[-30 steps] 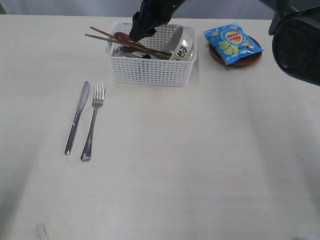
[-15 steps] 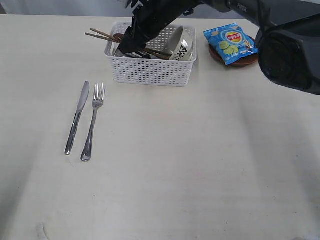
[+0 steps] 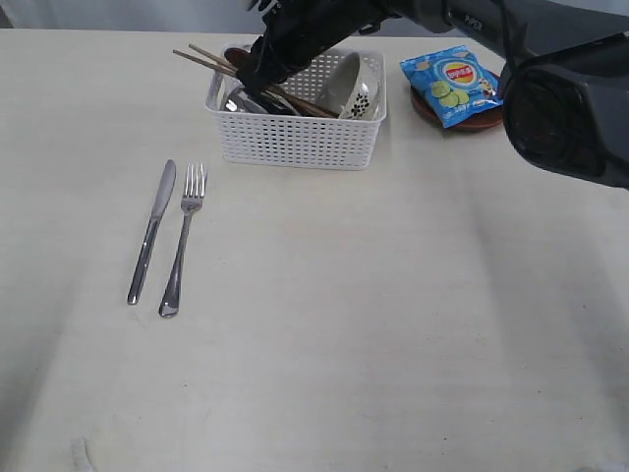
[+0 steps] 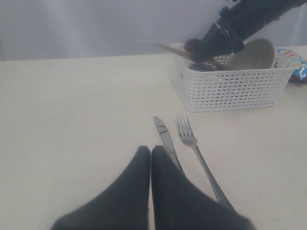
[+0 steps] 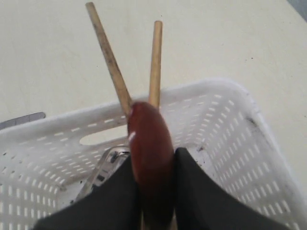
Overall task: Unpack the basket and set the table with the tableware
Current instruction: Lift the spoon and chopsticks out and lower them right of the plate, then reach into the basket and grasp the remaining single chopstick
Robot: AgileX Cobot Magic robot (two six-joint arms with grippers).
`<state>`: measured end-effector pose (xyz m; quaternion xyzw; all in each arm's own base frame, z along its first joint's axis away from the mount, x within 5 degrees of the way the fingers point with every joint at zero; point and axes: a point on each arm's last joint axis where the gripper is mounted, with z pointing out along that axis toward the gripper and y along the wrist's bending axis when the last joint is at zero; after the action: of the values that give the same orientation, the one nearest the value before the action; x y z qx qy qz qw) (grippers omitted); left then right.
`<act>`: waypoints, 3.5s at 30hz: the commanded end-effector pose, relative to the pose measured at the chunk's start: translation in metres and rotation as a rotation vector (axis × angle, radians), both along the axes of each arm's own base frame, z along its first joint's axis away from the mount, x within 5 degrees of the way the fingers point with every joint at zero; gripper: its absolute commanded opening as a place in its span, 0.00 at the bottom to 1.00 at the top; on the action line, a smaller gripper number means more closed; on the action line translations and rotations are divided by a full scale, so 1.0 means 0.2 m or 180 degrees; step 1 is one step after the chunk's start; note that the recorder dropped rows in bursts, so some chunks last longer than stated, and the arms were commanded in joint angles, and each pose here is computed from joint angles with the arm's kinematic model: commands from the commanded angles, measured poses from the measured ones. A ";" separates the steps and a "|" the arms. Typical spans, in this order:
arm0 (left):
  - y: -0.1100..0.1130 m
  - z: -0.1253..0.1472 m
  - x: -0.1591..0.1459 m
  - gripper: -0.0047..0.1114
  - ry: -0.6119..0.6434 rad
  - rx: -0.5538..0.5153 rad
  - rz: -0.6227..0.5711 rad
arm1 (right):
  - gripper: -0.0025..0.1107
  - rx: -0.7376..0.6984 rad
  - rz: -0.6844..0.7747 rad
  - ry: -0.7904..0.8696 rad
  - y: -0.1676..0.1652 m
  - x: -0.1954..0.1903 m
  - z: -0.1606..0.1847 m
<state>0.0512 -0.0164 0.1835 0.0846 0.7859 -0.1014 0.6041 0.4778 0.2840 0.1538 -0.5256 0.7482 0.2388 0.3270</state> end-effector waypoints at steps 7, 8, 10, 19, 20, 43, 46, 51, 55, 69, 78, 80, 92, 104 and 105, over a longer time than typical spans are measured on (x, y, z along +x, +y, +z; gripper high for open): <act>0.00 0.00 0.00 0.04 -0.0006 0.0004 -0.0016 | 0.02 0.0137 0.0001 -0.0075 -0.08 0.02 0.14; 0.00 0.00 0.00 0.04 -0.0006 0.0004 -0.0016 | 0.02 0.0143 -0.0012 -0.0088 -0.09 0.02 0.16; 0.00 0.00 0.00 0.04 -0.0006 0.0004 -0.0016 | 0.02 0.0174 -0.0027 -0.0137 -0.10 0.02 0.21; 0.00 0.00 0.00 0.04 -0.0006 0.0004 -0.0016 | 0.02 0.0404 -0.0107 -0.0300 -0.17 0.00 0.48; 0.00 0.00 0.00 0.04 -0.0005 -0.0002 -0.0015 | 0.02 0.0442 -0.0114 -0.0300 -0.18 -0.01 0.51; 0.00 0.00 0.00 0.04 -0.0005 -0.0002 -0.0015 | 0.02 -0.0014 -0.2304 0.1448 -0.98 -0.06 0.71; 0.00 0.00 0.00 0.04 -0.0005 -0.0002 -0.0015 | 0.02 -0.0394 -0.2532 0.1629 -1.06 -0.09 0.58; 0.00 0.00 0.00 0.04 -0.0006 0.0004 -0.0016 | 0.02 -0.0463 -0.2941 0.2020 -1.19 -0.21 0.43; 0.00 0.00 0.00 0.04 -0.0006 0.0004 -0.0016 | 0.02 -0.0472 -0.3307 0.2052 -1.28 -0.34 0.32; 0.00 0.00 0.00 0.04 -0.0005 -0.0001 -0.0017 | 0.02 -0.0491 -0.3981 0.1828 -1.35 -0.64 -0.14; 0.00 0.00 0.00 0.04 -0.0005 -0.0001 -0.0017 | 0.02 -0.0594 -0.3947 0.1906 -1.36 -0.64 -0.22; 0.00 0.00 0.00 0.04 -0.0004 -0.0007 -0.0015 | 0.02 -0.0628 -0.3935 0.1940 -1.36 -0.64 -0.25; 0.00 0.00 0.00 0.04 -0.0004 -0.0007 -0.0015 | 0.53 -0.0621 -0.3661 0.2046 -1.33 -0.53 -0.04; 0.00 0.00 0.00 0.04 -0.0005 -0.0002 -0.0017 | 0.53 -0.0189 -0.1561 0.0380 -0.63 -0.28 0.49; 0.00 0.00 0.00 0.04 -0.0005 -0.0002 -0.0017 | 0.53 -0.0188 -0.1485 0.0336 -0.59 -0.25 0.49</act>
<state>0.0512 -0.0164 0.1835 0.0846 0.7859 -0.1014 0.6041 0.4151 0.1504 0.2547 -0.3021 0.8869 0.1644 0.3084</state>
